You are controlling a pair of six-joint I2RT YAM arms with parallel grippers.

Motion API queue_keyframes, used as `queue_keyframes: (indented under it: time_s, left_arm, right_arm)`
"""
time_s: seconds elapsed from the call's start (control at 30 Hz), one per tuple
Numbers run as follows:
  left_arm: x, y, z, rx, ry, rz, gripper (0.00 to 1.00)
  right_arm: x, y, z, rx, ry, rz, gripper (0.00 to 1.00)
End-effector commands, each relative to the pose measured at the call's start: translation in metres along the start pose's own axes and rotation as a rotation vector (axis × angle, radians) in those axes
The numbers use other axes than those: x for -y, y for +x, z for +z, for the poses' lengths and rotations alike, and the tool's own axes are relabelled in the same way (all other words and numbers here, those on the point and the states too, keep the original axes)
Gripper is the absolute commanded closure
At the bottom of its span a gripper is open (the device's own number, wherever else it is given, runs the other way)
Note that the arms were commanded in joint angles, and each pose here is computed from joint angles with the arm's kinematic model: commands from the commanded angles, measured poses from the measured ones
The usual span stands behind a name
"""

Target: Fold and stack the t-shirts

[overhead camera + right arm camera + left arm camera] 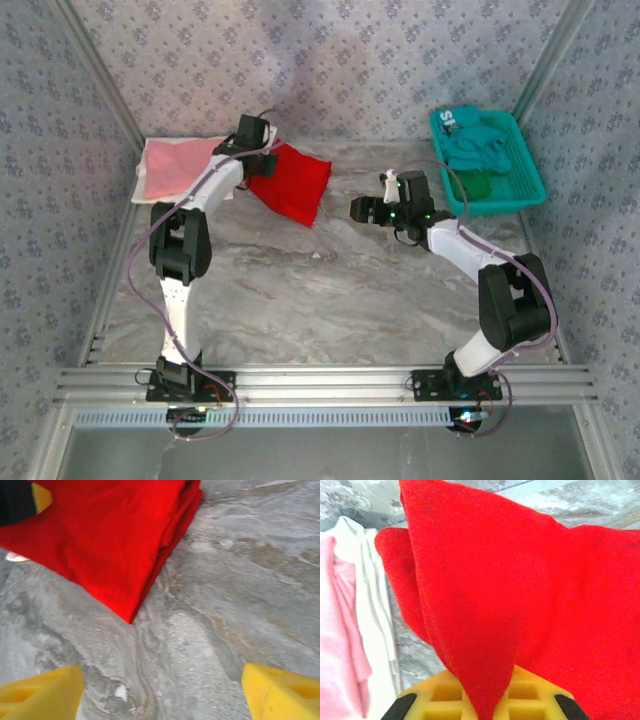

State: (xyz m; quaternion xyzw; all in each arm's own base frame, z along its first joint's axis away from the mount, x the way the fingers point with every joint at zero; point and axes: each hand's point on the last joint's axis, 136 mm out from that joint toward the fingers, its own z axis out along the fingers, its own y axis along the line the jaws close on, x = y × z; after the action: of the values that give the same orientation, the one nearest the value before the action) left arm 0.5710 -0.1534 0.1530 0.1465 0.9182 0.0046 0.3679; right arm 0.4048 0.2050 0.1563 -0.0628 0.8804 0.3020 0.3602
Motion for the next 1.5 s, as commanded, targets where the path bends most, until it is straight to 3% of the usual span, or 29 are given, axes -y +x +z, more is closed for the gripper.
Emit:
queue_keyframes:
  time_s: [0.0, 0.27, 0.87, 1.33, 1.43, 1.47]
  left_arm:
    - [-0.023, -0.037, -0.02, 0.084, 0.005, 0.089, 1.0]
    - [-0.07, -0.079, -0.042, 0.164, 0.043, 0.002, 1.0]
    - [-0.174, -0.077, -0.059, 0.185, 0.036, -0.216, 1.0]
    - [-0.256, -0.027, -0.038, 0.143, 0.025, -0.28, 1.0]
    - [-0.287, -0.015, -0.028, 0.146, -0.044, -0.298, 0.96]
    - [-0.298, -0.011, -0.026, 0.148, -0.077, -0.307, 0.86]
  right_arm:
    - [-0.027, -0.007, 0.003, -0.013, -0.106, -0.031, 0.13]
    - [-0.029, -0.001, 0.005, -0.028, -0.098, -0.02, 0.13]
    - [-0.014, 0.002, 0.002, -0.037, -0.003, 0.023, 0.13]
    - [-0.014, 0.0, 0.001, -0.045, 0.021, 0.021, 0.13]
    - [-0.015, -0.003, 0.0, -0.042, 0.02, 0.021, 0.13]
    - [-0.016, -0.004, -0.001, -0.04, 0.019, 0.019, 0.13]
